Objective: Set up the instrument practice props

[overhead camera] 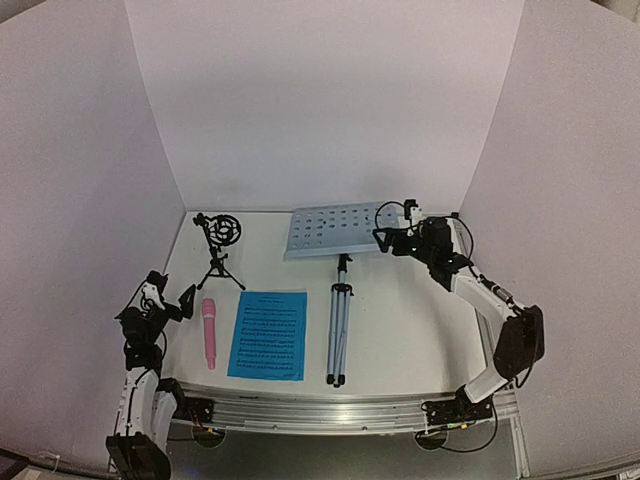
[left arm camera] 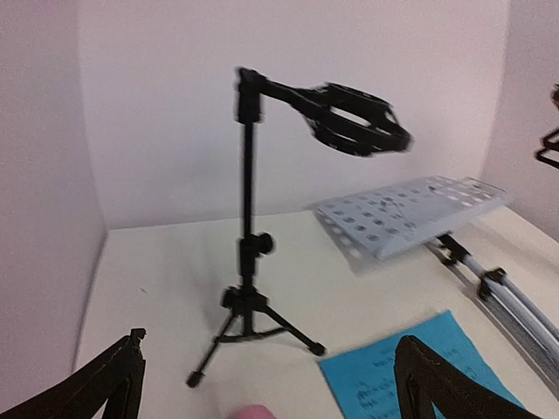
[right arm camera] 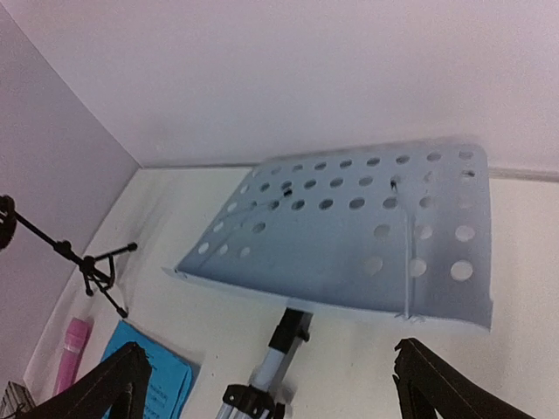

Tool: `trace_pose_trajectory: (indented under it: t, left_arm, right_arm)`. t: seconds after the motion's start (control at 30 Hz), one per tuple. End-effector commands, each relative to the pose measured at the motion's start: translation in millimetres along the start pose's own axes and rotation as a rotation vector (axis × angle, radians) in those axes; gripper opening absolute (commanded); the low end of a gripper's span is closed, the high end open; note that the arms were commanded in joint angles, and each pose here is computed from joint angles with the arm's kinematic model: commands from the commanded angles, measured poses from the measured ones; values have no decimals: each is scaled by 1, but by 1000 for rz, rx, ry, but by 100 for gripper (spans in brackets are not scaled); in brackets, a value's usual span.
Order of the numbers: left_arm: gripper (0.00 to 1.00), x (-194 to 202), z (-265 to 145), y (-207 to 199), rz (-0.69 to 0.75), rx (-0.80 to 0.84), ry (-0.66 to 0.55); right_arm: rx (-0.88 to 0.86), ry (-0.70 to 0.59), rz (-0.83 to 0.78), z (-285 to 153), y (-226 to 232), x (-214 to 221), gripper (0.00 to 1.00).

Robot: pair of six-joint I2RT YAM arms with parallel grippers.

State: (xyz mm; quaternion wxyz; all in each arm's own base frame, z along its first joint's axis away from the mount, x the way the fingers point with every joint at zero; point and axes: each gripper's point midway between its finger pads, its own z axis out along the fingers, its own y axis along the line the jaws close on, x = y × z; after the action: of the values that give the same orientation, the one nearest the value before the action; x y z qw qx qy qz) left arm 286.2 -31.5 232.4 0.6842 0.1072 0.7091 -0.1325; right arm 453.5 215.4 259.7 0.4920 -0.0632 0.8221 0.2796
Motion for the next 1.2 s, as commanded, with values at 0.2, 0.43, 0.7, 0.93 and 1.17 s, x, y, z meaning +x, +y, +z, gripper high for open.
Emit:
trace_pose_trajectory:
  t: [0.2,0.43,0.7,0.93,1.17]
  left_arm:
    - [100,26,-14,-123,-62,485,318]
    - [100,63,29,-186,-52,623,680]
    - [100,59,67,-210,-35,685,538]
    - [100,63,79,-205,2,650,513]
    - [100,63,82,-202,18,627,510]
  right_arm:
    - [385,368,86,46,44,95,81]
    - [434,490,130,86,45,145,69]
    - [528,476,92,125,22,166,54]
    - [593,441,28,154,4,175,49]
    - [638,437,24,169,-10,192,42]
